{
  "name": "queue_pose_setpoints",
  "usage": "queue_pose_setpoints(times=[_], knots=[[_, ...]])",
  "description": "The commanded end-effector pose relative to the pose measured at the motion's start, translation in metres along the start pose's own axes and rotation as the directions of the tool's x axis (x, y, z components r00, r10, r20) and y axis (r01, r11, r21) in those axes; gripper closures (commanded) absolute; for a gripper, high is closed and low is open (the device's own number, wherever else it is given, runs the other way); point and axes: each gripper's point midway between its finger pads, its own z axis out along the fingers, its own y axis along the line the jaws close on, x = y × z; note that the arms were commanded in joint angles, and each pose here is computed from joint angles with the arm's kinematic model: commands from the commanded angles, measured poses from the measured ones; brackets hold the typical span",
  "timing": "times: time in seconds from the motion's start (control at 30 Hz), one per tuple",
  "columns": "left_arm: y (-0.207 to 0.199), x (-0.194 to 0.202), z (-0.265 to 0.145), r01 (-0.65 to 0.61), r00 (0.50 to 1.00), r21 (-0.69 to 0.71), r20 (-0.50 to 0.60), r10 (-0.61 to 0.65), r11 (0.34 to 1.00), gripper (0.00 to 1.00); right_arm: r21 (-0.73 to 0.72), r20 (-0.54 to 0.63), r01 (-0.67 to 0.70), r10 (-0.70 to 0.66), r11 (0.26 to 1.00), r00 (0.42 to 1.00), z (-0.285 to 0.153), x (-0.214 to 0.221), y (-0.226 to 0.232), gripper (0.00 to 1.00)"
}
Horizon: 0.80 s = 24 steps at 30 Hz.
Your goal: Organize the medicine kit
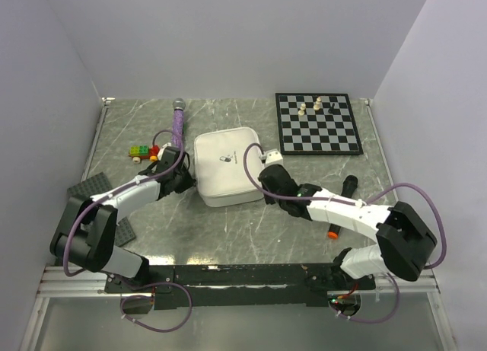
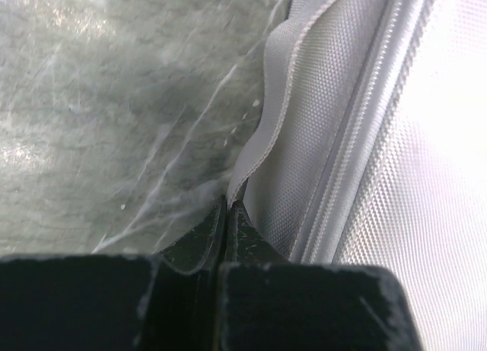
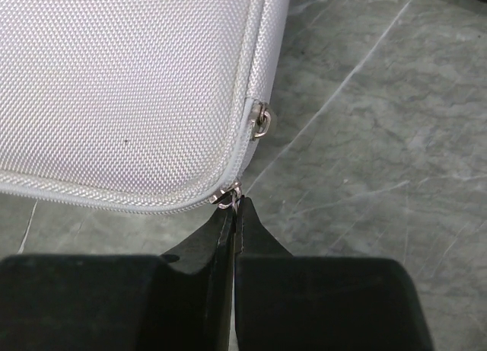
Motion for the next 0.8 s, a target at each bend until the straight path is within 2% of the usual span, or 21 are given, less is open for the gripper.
queue_pose_setpoints(times=[0.0, 0.17, 0.47, 0.77], knots=[[0.071, -0.005, 0.004, -0.099, 0.993, -0.264, 0.032, 0.111, 0.959, 0.99, 0.192, 0.043, 0.003, -0.011, 0.981, 0.999, 0.011, -0.035, -0.046, 1.0], [0.072, -0.009, -0.001, -0.144, 0.988, -0.281, 0.017, 0.155, 0.949, 0.99, 0.189, 0.012, 0.071, -0.074, 0.979, 0.997, 0.026, -0.025, -0.045, 1.0], [0.069, -0.018, -0.009, -0.346, 0.938, -0.249, -0.071, 0.34, 0.904, 0.99, 0.122, 0.046, 0.097, -0.103, 0.988, 0.994, 0.045, -0.039, -0.041, 1.0], [0.069, -0.003, 0.001, -0.369, 0.929, -0.189, -0.116, 0.352, 0.91, 0.99, 0.087, 0.09, 0.088, -0.096, 0.992, 0.991, 0.061, -0.055, -0.045, 1.0]])
